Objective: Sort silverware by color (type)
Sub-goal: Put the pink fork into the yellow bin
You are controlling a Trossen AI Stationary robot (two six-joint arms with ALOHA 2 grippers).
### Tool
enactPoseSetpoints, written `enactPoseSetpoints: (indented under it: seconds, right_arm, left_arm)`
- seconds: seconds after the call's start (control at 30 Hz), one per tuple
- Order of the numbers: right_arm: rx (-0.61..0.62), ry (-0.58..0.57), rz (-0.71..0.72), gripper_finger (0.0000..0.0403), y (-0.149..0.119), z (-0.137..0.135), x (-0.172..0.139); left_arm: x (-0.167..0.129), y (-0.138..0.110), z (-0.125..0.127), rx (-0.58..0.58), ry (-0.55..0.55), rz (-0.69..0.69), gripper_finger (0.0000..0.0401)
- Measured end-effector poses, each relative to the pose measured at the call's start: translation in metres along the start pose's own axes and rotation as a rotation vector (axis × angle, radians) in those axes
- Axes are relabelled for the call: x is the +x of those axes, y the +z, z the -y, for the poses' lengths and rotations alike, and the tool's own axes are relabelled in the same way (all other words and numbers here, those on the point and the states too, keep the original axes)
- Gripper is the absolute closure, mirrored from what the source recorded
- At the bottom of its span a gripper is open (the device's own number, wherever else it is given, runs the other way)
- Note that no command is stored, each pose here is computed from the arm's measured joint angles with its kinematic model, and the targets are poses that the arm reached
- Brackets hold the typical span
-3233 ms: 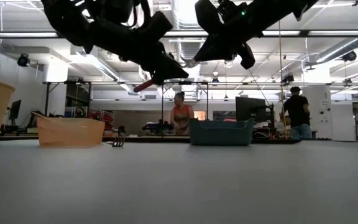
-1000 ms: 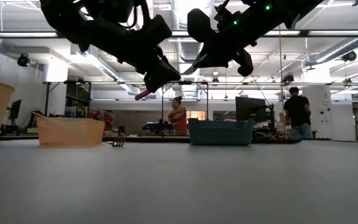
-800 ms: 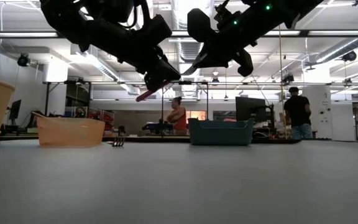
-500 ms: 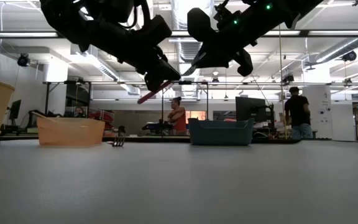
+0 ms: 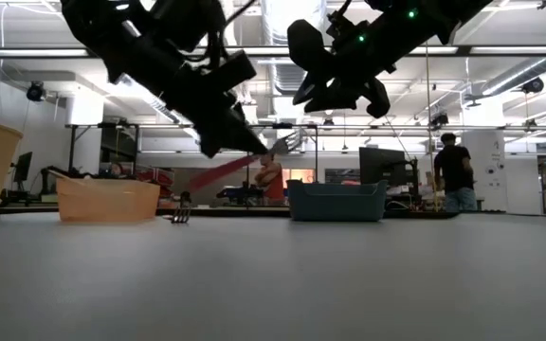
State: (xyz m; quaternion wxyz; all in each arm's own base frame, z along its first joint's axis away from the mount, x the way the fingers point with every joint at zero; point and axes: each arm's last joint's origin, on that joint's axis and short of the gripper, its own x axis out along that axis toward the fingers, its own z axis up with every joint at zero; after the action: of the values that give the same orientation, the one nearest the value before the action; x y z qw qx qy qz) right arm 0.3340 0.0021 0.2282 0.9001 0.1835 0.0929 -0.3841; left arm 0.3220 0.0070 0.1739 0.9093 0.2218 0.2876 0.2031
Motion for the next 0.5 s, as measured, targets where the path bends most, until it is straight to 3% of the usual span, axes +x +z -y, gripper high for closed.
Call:
enactPoseSetpoints:
  seconds: [0.3, 0.5]
  right_arm:
    - [-0.04, -0.012, -0.017, 0.0291, -0.002, 0.001, 0.0]
    - [-0.047, -0.014, -0.022, 0.0289, -0.003, 0.002, 0.0]
  left_arm:
    - [-0.002, -0.013, 0.009, -0.007, -0.208, -0.091, 0.04]
    - [-0.002, -0.015, 0.01, -0.023, -0.201, -0.106, 0.0401]
